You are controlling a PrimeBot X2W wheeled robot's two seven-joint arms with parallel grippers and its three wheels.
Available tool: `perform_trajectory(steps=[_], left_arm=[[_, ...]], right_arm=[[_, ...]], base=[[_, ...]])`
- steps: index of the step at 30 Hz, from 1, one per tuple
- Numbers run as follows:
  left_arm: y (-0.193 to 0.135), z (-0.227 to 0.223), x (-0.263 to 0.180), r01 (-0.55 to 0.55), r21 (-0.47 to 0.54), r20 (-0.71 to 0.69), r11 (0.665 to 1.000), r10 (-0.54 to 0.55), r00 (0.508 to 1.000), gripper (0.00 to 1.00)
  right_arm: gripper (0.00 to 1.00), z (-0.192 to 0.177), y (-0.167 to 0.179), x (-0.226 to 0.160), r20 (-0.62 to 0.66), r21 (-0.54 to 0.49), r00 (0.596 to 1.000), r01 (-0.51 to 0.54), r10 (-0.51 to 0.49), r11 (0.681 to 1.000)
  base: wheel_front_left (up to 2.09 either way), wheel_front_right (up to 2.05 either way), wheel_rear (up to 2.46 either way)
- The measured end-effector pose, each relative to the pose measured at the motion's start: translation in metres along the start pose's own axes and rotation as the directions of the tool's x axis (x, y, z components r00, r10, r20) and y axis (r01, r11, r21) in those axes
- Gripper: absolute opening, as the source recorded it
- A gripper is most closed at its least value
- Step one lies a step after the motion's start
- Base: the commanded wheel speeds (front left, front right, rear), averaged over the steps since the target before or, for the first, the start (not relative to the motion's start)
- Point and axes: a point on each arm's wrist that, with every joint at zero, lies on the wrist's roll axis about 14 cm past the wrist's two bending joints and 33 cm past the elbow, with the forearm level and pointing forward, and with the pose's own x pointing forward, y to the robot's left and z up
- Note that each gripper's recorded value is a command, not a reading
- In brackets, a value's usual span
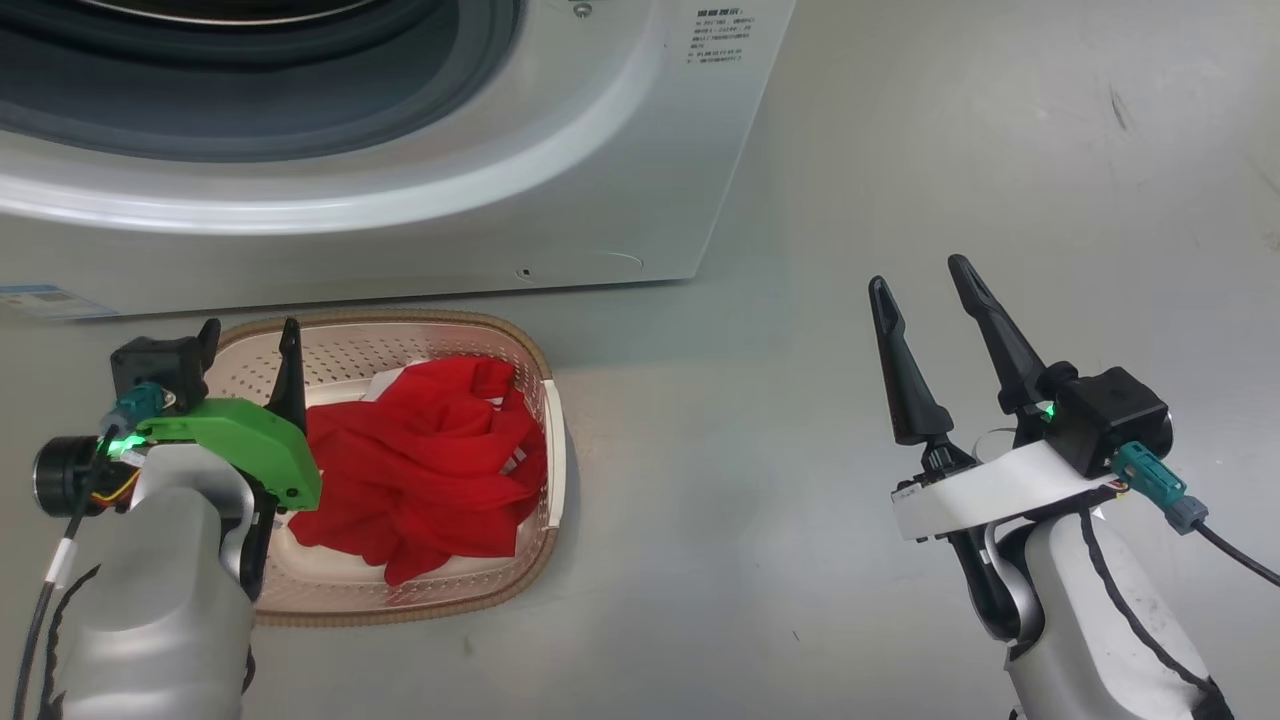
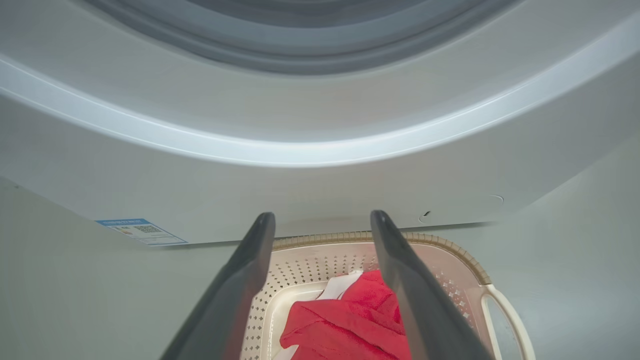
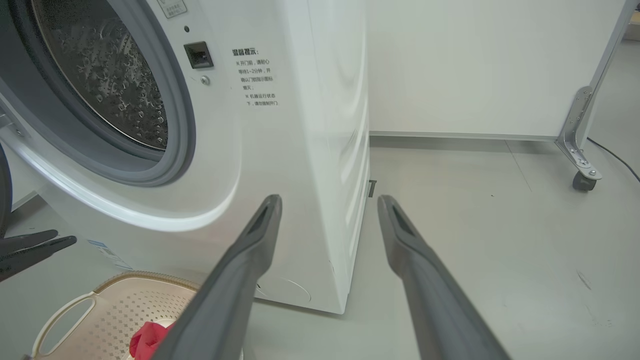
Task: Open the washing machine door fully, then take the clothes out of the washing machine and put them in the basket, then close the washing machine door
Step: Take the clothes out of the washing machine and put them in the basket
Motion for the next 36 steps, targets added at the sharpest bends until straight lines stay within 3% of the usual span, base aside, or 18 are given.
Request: perform_trajectory(steps=[12,25,36], left_arm=[[-0.029,0.112,-0.032,0.075,0.05,0.321,0.996,-0.087,0.943,1.0],[-0.031,0.151,-0.108,0.066,0.026,0.502,0.997,-0.07,0.862,1.0],[-0.032,0.149,-0.154,0.069,0.019,0.56,0.997,-0.068,0.826,1.0]], right_arm=[[1.0,0.032,0.006,-0.011,0.079,0.017,0.997,0.002,-0.003,1.0],[1.0,0.05,0.025,-0.037,0.123,0.023,0.992,-0.034,0.031,0.999],[1.0,0.058,0.038,-0.057,0.147,0.019,0.987,-0.063,0.06,0.998]], base=[[0.0,0.0,0.0],[0.0,0.0,0.0],[0.0,0.0,0.0]])
